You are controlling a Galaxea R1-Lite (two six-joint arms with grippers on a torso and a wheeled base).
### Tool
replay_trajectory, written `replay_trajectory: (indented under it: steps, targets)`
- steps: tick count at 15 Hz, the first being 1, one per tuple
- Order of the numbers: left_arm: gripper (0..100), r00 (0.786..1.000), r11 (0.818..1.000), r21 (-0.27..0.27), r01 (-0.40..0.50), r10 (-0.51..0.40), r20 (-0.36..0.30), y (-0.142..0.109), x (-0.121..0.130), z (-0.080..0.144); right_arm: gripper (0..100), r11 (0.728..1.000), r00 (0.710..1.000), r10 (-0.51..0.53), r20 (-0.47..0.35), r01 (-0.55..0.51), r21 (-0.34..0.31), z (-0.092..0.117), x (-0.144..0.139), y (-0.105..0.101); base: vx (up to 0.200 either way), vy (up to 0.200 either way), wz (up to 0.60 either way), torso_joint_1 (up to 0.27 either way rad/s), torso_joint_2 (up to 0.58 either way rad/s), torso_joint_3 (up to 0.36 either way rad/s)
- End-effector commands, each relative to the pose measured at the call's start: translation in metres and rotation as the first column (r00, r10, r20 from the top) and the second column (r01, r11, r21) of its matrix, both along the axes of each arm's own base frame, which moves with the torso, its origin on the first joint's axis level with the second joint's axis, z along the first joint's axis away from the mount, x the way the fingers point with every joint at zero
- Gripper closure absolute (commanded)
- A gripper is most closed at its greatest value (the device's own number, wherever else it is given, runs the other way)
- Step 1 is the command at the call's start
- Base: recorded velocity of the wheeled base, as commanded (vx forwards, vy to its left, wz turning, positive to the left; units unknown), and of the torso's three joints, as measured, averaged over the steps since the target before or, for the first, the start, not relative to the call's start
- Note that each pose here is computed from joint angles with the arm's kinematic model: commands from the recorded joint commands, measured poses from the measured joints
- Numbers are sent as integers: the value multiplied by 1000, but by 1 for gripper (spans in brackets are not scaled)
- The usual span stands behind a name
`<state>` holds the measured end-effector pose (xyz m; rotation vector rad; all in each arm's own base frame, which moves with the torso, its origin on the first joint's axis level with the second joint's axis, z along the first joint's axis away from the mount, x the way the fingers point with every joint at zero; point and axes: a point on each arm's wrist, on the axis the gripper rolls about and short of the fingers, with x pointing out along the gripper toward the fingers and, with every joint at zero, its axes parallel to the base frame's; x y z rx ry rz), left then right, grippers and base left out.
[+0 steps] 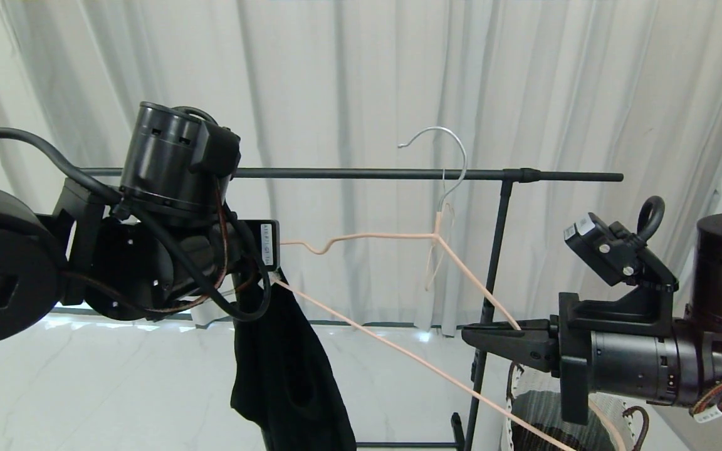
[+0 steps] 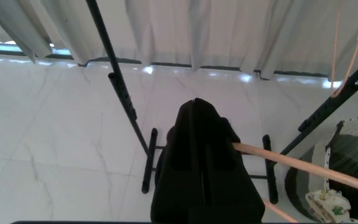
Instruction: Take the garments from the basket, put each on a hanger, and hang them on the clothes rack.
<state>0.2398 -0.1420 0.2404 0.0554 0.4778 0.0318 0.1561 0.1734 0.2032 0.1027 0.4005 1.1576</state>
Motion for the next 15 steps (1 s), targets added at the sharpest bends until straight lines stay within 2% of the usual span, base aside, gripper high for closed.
replay_trajectory:
  steps: [1,5,9,12,15]
  targets:
    - [100,1000,1000,-11,-4,4,14,0,-1,4,100,1000,1000,18,-3,-18,4,0,-2,4,0,0,0,0,0,0]
    - [100,999,999,-22,40,-39,22,-11,-7,7,100,998,998,60,-11,-60,-4,-2,-7,14,0,0,0,0,0,0]
    - [100,996,996,-32,87,-86,31,-21,-17,10,100,999,1000,20,-18,-20,-28,-7,0,21,0,0,0,0,0,0]
    - [100,994,992,-72,102,-99,49,-28,-20,16,100,999,1000,3,-24,-4,-32,-11,3,25,0,0,0,0,0,0]
    - [100,985,981,-114,157,-147,95,-42,-28,31,100,1000,1000,2,-24,-2,-17,-13,8,32,0,0,0,0,0,0]
